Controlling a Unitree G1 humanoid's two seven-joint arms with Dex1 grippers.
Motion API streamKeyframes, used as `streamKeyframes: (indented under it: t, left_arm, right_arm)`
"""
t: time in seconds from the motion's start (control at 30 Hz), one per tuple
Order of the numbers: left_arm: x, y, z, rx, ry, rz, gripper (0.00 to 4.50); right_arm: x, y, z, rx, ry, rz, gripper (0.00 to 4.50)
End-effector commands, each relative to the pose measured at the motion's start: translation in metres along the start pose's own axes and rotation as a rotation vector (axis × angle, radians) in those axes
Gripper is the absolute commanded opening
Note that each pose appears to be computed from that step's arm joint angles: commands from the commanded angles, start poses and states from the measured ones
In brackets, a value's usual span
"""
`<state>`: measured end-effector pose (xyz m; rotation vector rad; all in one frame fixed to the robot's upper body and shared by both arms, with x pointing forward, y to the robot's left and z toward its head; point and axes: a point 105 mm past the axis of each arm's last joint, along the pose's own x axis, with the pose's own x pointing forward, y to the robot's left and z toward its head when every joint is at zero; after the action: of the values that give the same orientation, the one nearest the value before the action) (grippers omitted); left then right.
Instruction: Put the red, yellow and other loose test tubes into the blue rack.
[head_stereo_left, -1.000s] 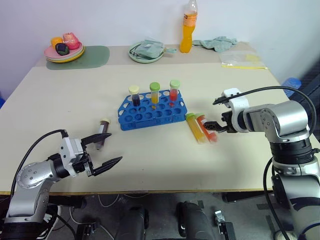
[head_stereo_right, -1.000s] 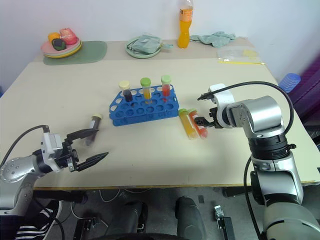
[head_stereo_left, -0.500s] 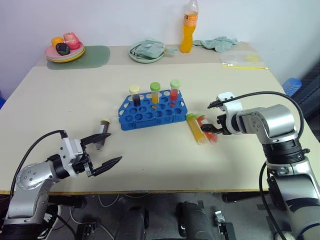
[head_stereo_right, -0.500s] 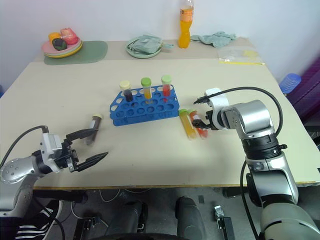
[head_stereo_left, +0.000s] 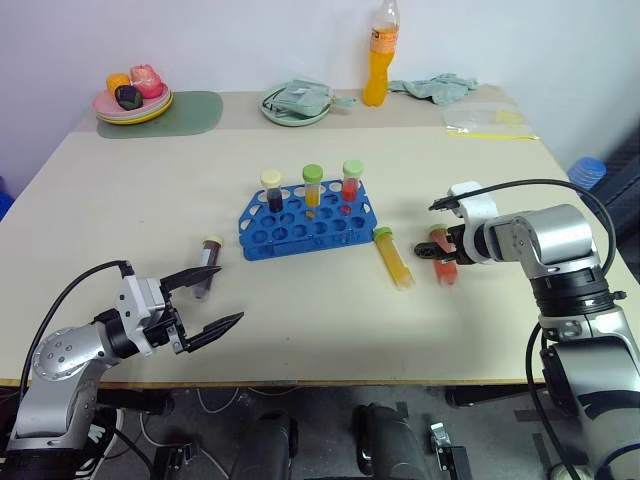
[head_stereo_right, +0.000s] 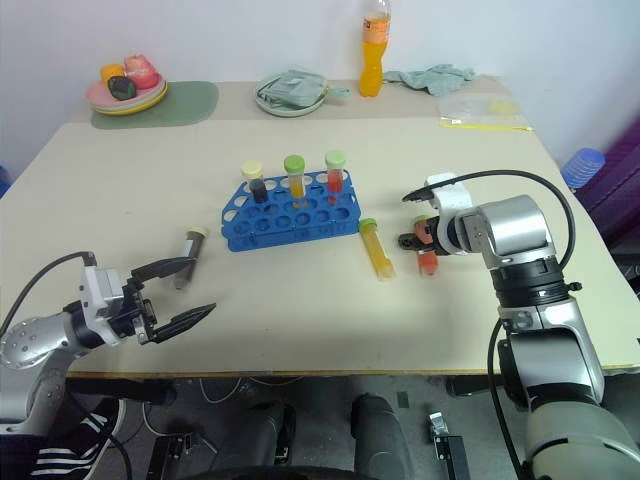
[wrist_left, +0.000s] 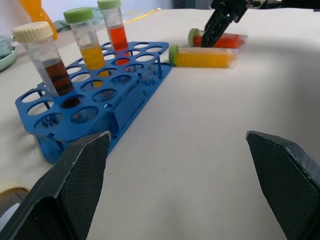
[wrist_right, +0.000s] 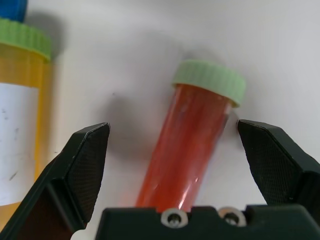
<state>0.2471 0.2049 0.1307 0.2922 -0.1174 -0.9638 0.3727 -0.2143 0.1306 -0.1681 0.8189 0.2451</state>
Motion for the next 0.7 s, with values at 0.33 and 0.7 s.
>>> streamKeyframes:
  t: [0.33, 0.7]
  left_arm:
    - [0.000, 0.000, 0.010, 0.035, -0.029, 0.012, 4.50]
    - [-0.006, 0.002, 0.012, 0.040, -0.020, 0.015, 4.50]
  right_arm:
    - [-0.006, -0.001, 0.007, -0.017, -0.028, -0.006, 0.77]
    - [-0.064, 0.053, 0.073, -0.205, -0.667, 0.343, 0.77]
